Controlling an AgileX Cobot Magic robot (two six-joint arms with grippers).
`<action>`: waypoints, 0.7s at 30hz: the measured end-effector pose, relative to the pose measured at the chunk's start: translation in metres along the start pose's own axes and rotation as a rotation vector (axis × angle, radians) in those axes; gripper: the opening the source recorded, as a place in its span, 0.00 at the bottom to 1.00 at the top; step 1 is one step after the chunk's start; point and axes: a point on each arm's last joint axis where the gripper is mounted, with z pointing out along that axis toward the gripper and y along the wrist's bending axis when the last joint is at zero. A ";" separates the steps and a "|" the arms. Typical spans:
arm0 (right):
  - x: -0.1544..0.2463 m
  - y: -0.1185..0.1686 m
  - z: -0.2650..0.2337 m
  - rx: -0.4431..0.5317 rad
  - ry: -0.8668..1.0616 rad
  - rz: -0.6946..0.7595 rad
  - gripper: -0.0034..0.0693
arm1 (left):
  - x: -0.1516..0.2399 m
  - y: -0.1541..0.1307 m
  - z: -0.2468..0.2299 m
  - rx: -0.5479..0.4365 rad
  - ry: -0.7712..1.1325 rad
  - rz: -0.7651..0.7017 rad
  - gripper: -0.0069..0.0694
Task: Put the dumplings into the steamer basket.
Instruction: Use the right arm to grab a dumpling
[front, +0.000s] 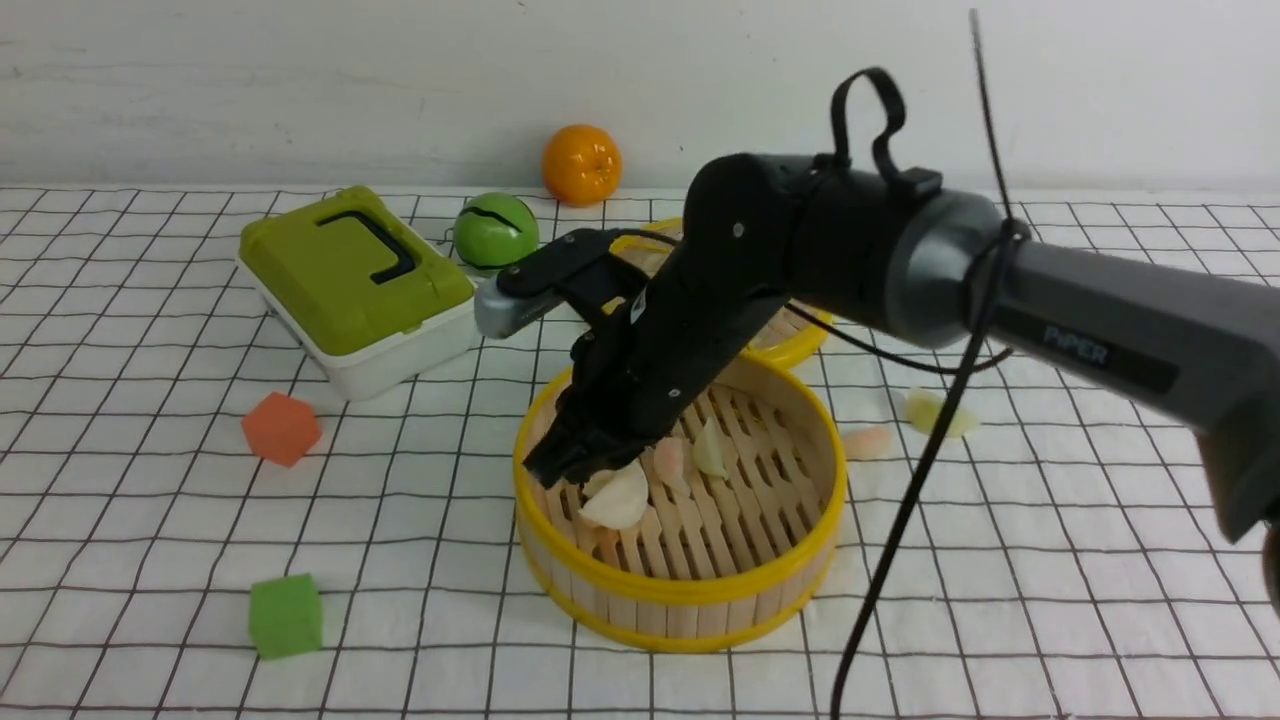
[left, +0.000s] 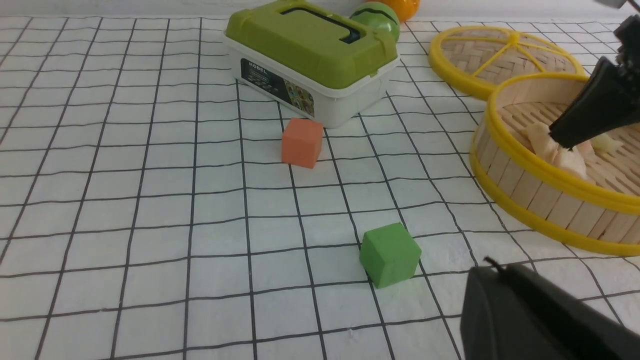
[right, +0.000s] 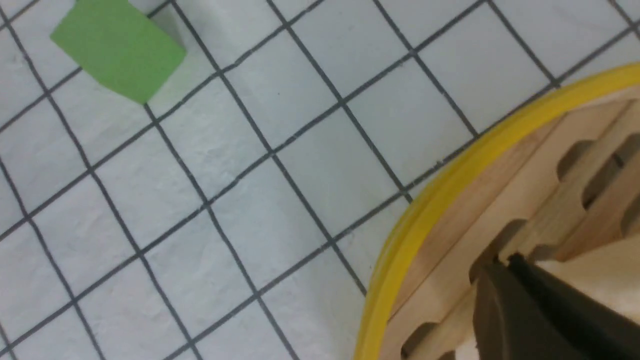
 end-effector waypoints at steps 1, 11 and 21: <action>0.000 0.000 0.000 0.001 0.000 -0.001 0.04 | 0.000 0.000 0.000 0.000 0.000 0.000 0.09; 0.016 -0.004 0.008 0.030 0.161 -0.068 0.04 | 0.000 0.000 0.000 -0.002 0.001 0.000 0.11; 0.012 0.000 -0.022 0.053 0.179 -0.107 0.05 | 0.000 0.000 0.000 -0.002 0.002 0.000 0.11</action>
